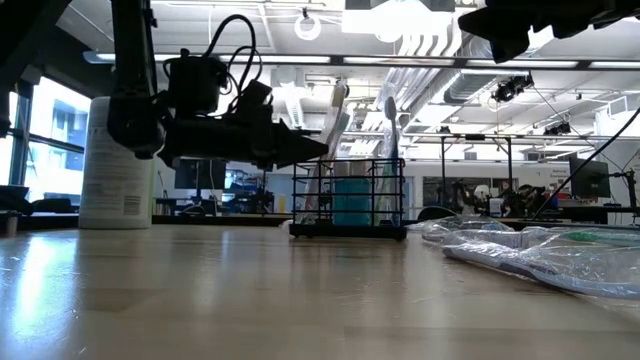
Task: Pick & Place toothbrushing station
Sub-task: Put the bottom orange toothbrush into the mesh organizer
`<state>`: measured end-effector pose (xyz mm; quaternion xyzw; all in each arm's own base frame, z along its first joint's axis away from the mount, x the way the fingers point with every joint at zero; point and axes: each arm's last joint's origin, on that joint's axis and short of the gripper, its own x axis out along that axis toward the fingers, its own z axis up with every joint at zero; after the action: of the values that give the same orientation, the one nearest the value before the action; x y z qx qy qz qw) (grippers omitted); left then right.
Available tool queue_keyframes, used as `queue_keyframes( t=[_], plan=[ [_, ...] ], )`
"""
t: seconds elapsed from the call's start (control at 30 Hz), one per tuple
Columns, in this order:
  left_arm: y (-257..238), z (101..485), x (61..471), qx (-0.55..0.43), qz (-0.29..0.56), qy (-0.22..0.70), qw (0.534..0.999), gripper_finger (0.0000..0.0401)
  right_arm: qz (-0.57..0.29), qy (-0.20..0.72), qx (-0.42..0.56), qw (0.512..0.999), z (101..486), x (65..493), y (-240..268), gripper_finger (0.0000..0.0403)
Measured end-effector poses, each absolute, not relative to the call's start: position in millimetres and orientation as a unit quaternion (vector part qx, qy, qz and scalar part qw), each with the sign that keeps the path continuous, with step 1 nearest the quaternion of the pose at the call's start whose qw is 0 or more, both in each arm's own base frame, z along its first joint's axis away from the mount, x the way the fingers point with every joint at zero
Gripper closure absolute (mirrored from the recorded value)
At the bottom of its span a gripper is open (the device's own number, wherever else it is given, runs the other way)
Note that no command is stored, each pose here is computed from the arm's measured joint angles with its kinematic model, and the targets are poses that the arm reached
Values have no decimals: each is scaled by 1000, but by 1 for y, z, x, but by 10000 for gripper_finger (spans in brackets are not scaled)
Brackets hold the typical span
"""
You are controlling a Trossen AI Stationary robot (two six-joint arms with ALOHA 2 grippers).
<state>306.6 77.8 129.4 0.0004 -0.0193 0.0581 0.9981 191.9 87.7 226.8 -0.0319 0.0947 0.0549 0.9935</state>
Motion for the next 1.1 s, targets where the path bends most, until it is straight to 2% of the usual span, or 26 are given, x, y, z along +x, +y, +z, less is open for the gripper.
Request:
queue_keyframes(
  t=[0.57,1.1],
  plan=[
    [80,132,315,-14,57,-11,998,273,56,93,-30,994,227,192,88,222],
    [79,138,315,-54,39,-48,997,265,56,96,-30,993,226,192,88,222]
  ],
)
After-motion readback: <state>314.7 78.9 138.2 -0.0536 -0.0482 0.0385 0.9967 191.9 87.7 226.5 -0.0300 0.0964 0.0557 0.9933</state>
